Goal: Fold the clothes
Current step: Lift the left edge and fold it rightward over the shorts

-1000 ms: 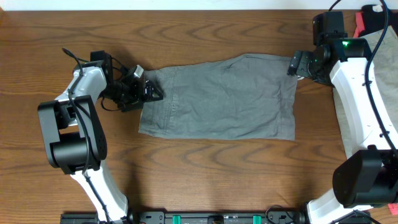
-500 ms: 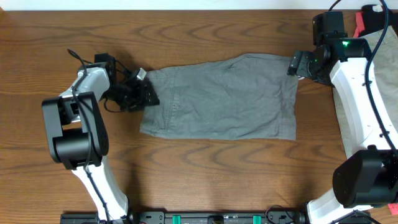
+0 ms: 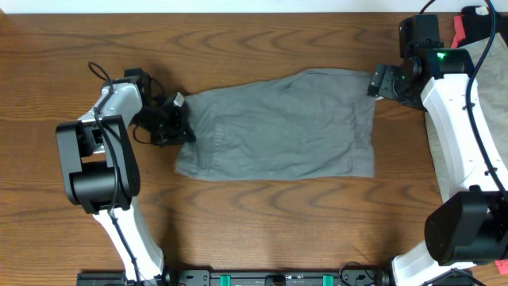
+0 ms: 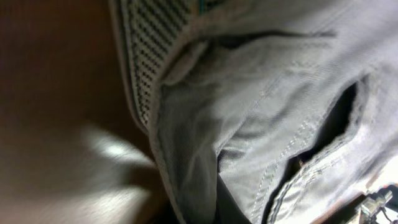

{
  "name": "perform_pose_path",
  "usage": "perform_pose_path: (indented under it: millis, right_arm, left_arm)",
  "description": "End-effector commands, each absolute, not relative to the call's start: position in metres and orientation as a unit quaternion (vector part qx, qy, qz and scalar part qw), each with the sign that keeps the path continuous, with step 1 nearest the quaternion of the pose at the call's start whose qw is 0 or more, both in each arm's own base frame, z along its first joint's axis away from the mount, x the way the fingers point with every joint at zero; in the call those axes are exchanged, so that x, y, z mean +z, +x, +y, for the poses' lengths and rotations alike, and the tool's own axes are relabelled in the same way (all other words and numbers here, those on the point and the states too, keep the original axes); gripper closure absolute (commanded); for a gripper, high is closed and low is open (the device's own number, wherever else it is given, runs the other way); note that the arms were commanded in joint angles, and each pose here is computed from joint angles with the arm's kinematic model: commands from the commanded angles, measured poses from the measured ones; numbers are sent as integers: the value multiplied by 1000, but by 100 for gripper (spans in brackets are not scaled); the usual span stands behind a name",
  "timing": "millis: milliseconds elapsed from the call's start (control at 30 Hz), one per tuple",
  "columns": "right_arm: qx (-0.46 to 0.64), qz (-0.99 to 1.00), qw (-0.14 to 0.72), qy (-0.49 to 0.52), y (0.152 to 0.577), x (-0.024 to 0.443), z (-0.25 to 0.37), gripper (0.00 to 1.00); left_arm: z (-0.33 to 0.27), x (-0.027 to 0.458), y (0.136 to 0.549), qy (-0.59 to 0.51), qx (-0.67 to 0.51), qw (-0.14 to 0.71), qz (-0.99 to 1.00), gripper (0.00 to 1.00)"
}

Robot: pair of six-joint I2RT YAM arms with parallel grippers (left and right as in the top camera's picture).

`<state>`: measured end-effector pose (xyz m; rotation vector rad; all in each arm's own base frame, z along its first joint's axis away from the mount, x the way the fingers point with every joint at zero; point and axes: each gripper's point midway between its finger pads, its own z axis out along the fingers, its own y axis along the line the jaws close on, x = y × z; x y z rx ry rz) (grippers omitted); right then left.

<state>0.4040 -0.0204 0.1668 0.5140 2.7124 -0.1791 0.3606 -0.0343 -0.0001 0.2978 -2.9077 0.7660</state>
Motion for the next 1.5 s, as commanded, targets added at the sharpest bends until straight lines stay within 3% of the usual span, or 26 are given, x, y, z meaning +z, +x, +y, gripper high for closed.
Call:
perform_pose_path:
  millis: [0, 433, 767, 933, 1467]
  right_arm:
    - [-69, 960, 196, 189, 406, 173, -23, 1]
    - [-69, 960, 196, 188, 406, 173, -22, 1]
    - [-69, 960, 196, 188, 406, 173, -22, 1]
    - [-69, 960, 196, 188, 406, 173, -22, 1]
    - [-69, 960, 196, 188, 406, 173, -22, 1]
  left_arm:
    - [22, -12, 356, 167, 107, 87, -976, 94]
    - [54, 122, 372, 169, 19, 44, -984, 94]
    - [16, 226, 359, 119, 22, -58, -991, 94]
    - [-29, 235, 356, 59, 36, -70, -995, 94]
    - [-138, 193, 353, -43, 66, -58, -995, 94]
